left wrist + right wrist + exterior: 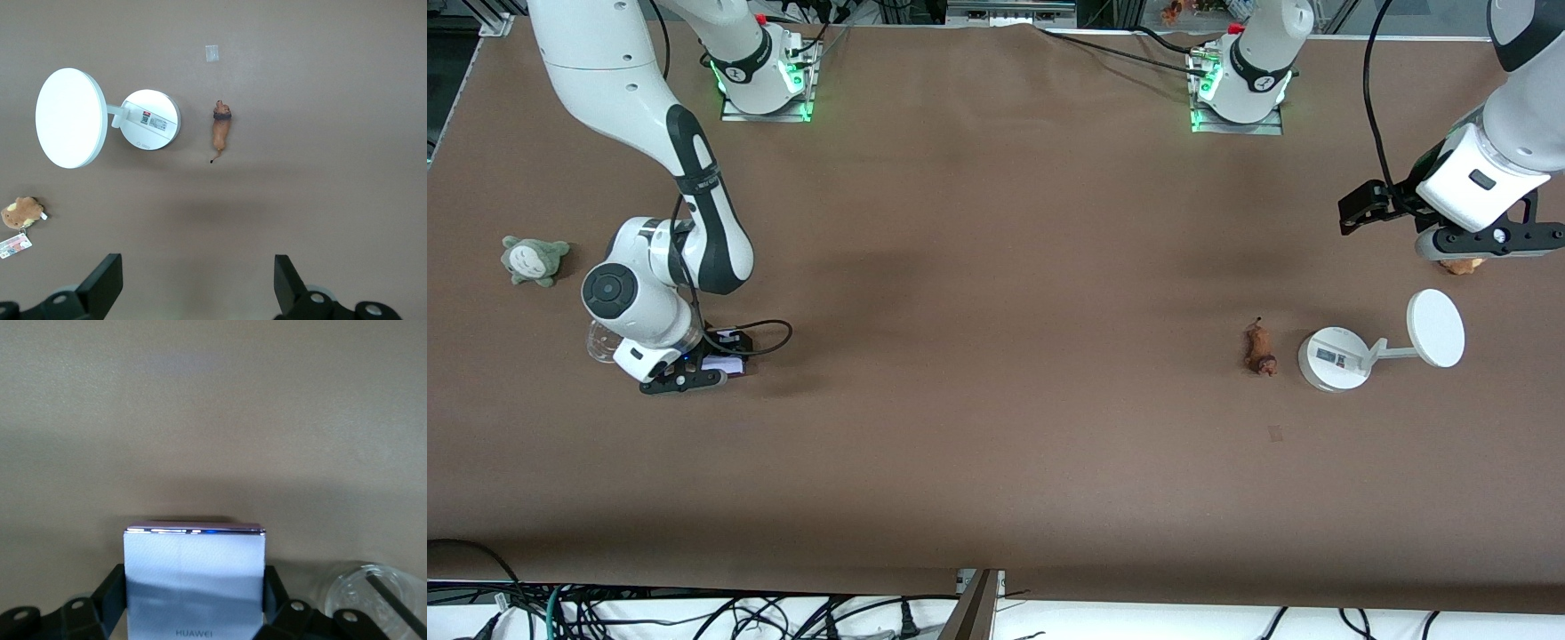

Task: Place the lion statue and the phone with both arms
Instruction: 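Lower the phone beside the clear cup and open the right gripper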

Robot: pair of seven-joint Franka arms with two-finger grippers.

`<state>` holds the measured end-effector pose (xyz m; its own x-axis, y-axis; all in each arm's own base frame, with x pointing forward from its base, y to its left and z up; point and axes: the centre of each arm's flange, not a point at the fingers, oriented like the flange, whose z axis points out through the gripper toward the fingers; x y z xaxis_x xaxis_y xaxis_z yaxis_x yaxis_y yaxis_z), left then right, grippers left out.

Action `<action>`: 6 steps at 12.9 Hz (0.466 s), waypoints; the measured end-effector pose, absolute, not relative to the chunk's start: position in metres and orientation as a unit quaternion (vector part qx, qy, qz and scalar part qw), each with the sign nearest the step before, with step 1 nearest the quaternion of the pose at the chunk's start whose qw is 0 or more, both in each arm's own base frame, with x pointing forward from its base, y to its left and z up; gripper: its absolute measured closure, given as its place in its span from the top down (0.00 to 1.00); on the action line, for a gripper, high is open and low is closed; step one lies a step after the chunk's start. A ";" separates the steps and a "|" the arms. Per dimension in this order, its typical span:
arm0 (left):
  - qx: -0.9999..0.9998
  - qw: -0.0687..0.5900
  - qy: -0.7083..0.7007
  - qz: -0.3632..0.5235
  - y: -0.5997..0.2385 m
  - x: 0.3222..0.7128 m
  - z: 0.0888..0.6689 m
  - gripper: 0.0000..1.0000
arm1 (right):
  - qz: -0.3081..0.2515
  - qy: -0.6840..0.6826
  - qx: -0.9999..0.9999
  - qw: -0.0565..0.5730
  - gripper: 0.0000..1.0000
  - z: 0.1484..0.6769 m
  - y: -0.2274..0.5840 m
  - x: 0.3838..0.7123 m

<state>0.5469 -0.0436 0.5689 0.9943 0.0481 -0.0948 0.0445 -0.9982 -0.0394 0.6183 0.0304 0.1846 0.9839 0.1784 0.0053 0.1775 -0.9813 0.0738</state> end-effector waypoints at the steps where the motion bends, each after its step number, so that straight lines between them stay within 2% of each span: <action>1: -0.998 0.019 -0.023 0.048 -0.044 0.547 0.569 1.00 | 0.005 0.089 0.995 0.037 0.84 0.184 0.030 0.618; 6: -0.998 0.019 -0.023 0.048 -0.044 0.547 0.569 1.00 | 0.005 0.091 0.995 0.037 0.86 0.182 0.030 0.618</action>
